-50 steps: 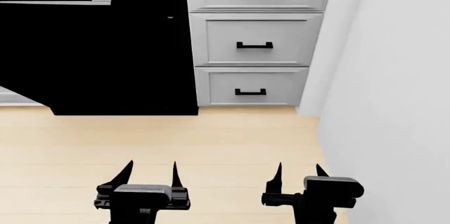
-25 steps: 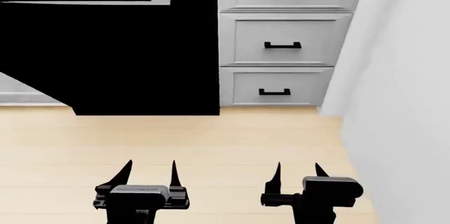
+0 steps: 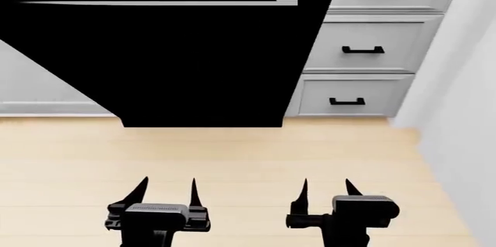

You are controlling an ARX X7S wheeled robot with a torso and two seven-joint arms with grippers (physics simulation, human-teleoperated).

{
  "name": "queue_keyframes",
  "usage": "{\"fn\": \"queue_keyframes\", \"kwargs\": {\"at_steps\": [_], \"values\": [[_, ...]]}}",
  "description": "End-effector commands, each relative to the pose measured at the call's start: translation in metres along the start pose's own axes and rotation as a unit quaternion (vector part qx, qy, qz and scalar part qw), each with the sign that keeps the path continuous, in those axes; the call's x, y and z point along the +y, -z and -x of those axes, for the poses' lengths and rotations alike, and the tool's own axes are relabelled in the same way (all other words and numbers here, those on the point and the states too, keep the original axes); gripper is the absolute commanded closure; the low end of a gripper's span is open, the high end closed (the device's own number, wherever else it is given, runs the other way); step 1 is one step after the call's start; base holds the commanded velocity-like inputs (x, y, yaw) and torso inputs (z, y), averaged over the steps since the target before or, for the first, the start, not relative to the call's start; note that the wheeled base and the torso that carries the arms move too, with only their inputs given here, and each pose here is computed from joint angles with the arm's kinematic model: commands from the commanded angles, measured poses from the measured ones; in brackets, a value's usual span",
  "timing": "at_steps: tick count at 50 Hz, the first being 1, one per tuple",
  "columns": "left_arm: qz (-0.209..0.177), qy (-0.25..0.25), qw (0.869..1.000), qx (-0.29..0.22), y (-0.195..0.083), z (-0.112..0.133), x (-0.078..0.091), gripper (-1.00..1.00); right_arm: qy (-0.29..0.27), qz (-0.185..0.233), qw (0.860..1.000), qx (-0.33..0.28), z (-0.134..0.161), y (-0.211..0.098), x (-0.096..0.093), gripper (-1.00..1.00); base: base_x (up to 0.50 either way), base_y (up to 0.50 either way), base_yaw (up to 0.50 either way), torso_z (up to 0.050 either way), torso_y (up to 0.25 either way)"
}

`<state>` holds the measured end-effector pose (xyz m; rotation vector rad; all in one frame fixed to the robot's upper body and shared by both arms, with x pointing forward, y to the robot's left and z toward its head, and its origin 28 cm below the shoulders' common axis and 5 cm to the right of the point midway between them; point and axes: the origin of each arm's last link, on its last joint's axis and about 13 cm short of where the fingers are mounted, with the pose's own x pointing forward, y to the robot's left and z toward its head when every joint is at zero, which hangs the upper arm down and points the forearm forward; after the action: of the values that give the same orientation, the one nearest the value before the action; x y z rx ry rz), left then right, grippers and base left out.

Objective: Close the dishwasher door

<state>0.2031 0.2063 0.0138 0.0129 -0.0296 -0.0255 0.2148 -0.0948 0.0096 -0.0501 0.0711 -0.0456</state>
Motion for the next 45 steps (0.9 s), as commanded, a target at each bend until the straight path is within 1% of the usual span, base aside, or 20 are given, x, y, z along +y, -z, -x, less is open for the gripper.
{"fn": "queue_keyframes", "kwargs": {"at_steps": [1,22,25,36,45], "values": [[-0.004,0.004,1.000,0.005,0.0005,-0.0003,-0.0005,-1.00,-0.005,0.001,1.000,-0.002,0.0004,0.0000,0.0003,-1.00,0.00,0.50,0.00,0.000,0.000],[-0.005,-0.001,1.000,0.004,0.0005,0.0001,-0.0004,-1.00,-0.002,-0.006,1.000,-0.003,0.0004,-0.0003,-0.0004,-1.00,0.00,0.50,0.00,0.000,0.000],[-0.005,-0.002,1.000,0.002,0.0004,0.0001,-0.0004,-1.00,0.002,-0.009,1.000,-0.001,0.0004,-0.0001,-0.0005,-1.00,0.00,0.00,0.00,0.000,0.000],[-0.005,-0.003,1.000,0.004,0.0007,-0.0001,-0.0005,-1.00,-0.017,-0.012,1.000,-0.013,0.0046,-0.0010,-0.0005,-1.00,0.00,0.00,0.00,0.000,0.000],[-0.005,0.000,1.000,0.004,0.0012,-0.0009,-0.0004,-1.00,-0.031,-0.011,0.999,-0.022,0.0054,-0.0016,0.0001,-1.00,0.48,0.00,0.00,0.000,0.000]]}}
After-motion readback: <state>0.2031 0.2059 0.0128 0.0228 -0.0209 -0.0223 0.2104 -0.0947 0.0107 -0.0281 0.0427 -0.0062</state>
